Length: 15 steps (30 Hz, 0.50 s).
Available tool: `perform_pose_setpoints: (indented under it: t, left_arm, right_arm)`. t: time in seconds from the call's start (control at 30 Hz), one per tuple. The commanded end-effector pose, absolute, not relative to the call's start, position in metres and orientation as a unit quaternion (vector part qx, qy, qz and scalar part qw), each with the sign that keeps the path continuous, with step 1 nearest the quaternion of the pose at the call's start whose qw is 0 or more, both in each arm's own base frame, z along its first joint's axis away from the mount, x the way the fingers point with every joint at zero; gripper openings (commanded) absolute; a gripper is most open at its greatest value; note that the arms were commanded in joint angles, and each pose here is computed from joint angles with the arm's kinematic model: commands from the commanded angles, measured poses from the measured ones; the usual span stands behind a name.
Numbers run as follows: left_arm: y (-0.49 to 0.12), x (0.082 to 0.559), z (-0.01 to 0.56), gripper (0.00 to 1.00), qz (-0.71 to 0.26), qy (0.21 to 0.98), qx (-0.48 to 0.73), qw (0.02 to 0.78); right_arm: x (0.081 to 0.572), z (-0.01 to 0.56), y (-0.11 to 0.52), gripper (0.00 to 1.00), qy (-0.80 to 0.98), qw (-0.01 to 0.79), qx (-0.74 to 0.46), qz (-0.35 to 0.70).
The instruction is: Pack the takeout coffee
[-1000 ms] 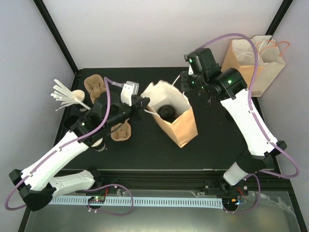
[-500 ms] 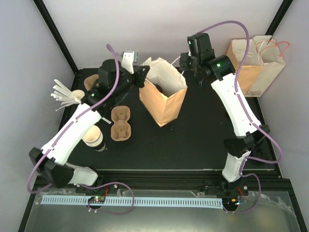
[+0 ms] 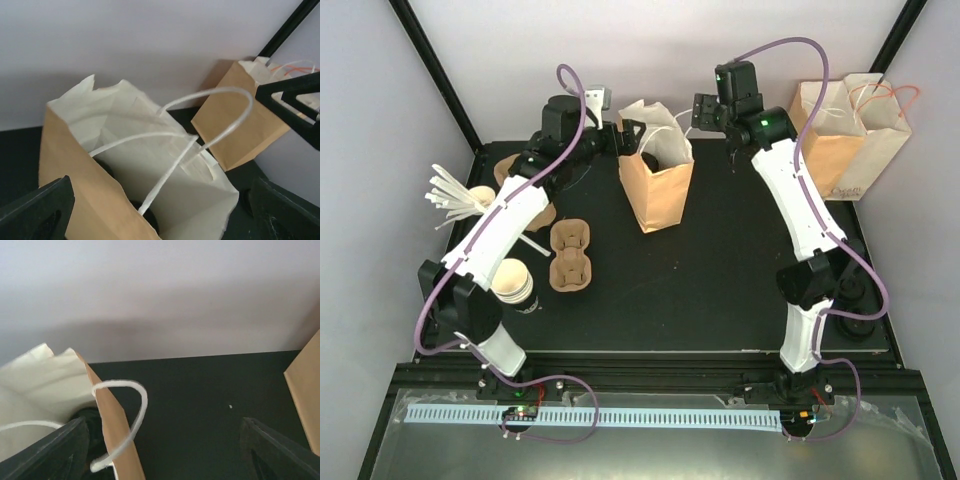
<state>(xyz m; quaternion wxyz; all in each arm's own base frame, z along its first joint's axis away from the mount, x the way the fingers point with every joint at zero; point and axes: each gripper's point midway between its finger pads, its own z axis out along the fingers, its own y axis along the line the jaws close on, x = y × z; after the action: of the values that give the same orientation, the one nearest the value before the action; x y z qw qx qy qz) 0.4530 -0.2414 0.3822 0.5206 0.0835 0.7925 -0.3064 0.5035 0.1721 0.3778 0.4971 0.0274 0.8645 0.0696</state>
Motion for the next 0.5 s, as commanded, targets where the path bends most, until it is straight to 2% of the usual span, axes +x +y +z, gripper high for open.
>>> perform_pose_setpoints:
  t: [0.0,0.17,0.3,0.47]
  left_arm:
    - [-0.222,0.433,0.407,0.99,-0.277,0.797,0.079,0.531]
    - [-0.189,0.392,0.425,0.99,-0.242,0.796,0.071,0.551]
    - [-0.135,0.355,0.434,0.99,-0.171,0.804,0.026,0.569]
    - [-0.045,0.318,0.397,0.99,-0.106,0.836,-0.091,0.531]
  right_arm:
    - [0.495,0.389,0.163,0.86,0.862,0.505,0.012,0.047]
    - [0.473,0.388,0.176,0.91,0.869,0.486,-0.031,0.089]
    - [0.443,0.392,0.190,0.91,0.870,0.467,-0.066,0.145]
    - [0.404,0.382,0.199,0.91,0.861,0.456,-0.088,0.210]
